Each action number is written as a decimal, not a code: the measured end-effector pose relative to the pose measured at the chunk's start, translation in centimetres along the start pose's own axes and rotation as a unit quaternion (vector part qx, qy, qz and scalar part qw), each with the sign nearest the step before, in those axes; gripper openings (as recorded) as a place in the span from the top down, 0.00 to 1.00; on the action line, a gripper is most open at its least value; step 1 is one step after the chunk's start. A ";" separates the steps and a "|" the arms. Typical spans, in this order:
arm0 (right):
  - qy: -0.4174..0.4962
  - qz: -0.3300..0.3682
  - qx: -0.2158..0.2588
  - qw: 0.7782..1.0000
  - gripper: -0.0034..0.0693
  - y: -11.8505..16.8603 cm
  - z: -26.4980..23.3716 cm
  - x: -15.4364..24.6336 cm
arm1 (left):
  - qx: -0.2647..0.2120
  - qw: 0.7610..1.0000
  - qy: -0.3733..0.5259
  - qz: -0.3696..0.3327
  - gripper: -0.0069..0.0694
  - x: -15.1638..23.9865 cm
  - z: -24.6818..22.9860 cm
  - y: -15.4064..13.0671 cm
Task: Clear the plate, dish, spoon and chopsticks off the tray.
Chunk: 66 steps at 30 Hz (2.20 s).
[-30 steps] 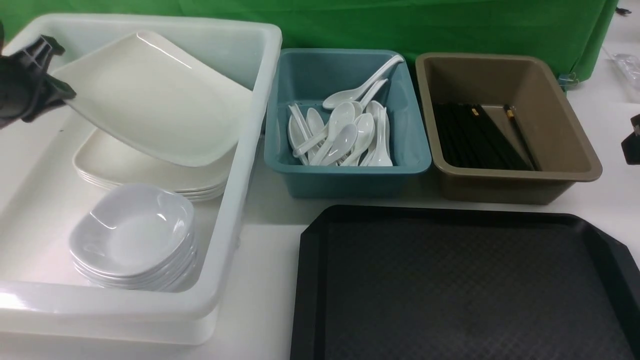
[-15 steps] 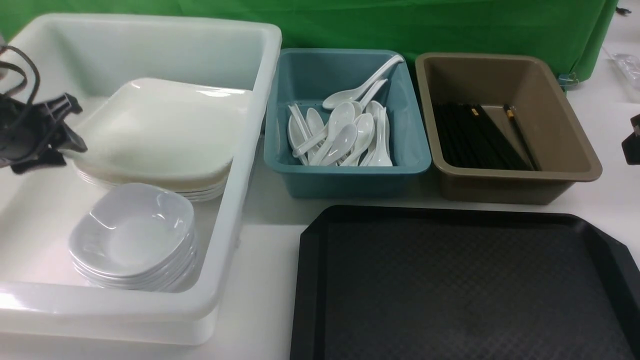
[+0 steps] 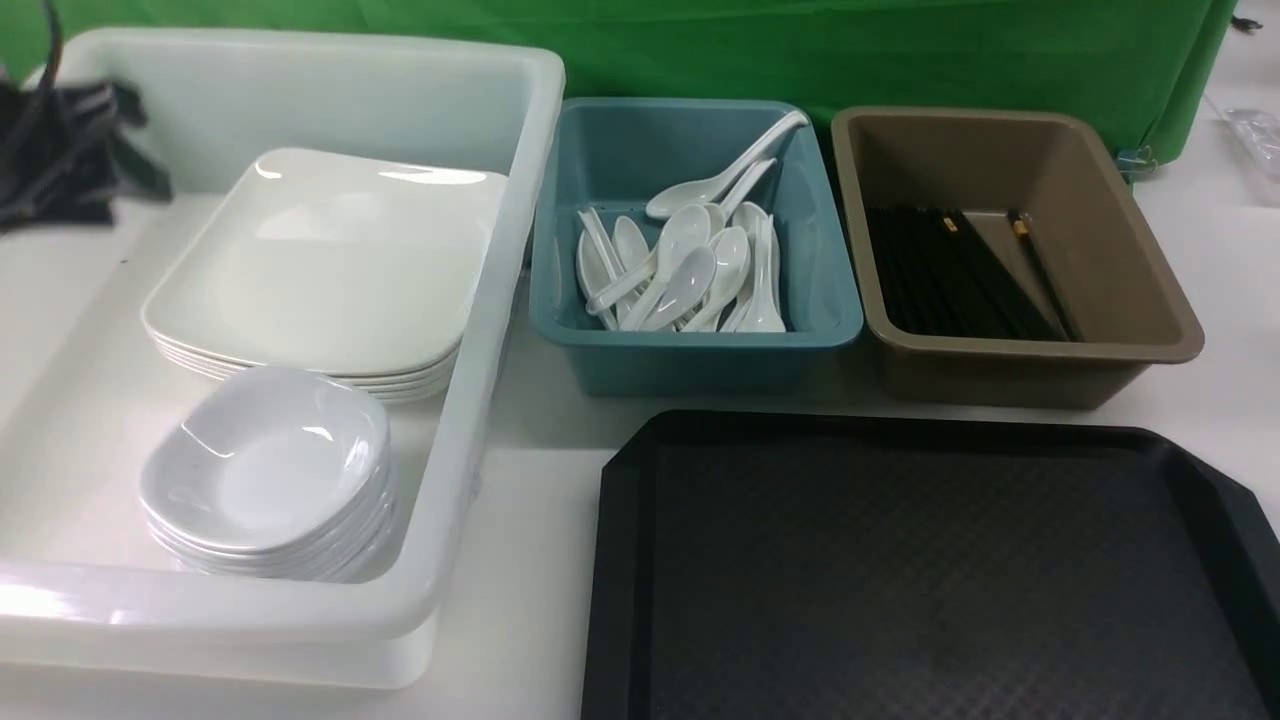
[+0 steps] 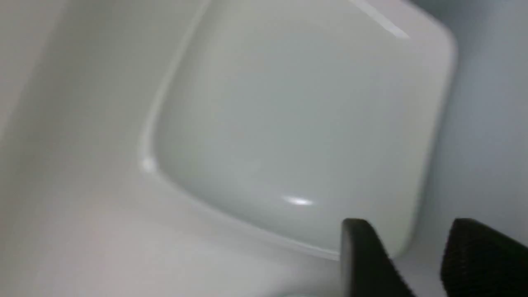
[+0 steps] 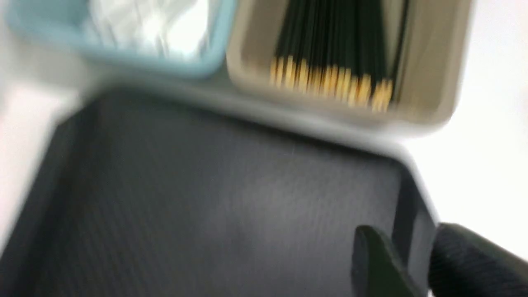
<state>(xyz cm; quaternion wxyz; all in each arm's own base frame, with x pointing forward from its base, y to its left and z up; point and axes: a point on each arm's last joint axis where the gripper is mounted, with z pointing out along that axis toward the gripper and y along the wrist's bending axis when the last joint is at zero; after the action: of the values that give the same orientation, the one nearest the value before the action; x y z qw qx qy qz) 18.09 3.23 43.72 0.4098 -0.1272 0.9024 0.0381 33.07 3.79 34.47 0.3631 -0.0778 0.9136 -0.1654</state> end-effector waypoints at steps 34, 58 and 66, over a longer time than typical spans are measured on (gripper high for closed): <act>-0.536 -0.023 0.087 0.839 0.90 1.8 -6.2 18.2 | 0.218 0.924 -0.292 0.113 0.90 26.2 -18.0 -4.9; -0.536 -0.023 0.087 0.839 0.82 1.8 -6.2 18.2 | 0.109 0.918 -0.344 0.163 0.90 26.4 -15.8 -2.9; -0.536 -0.023 0.087 0.839 0.79 1.8 -6.2 18.2 | -0.061 0.926 -0.349 0.131 0.90 30.3 -8.0 2.2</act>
<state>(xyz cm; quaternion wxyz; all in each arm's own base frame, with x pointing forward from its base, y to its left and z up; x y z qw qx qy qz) 1.62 0.26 34.14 0.8399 -0.0711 0.5379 0.0127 5.61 -0.13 19.78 0.6722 -0.0322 0.7393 -0.0226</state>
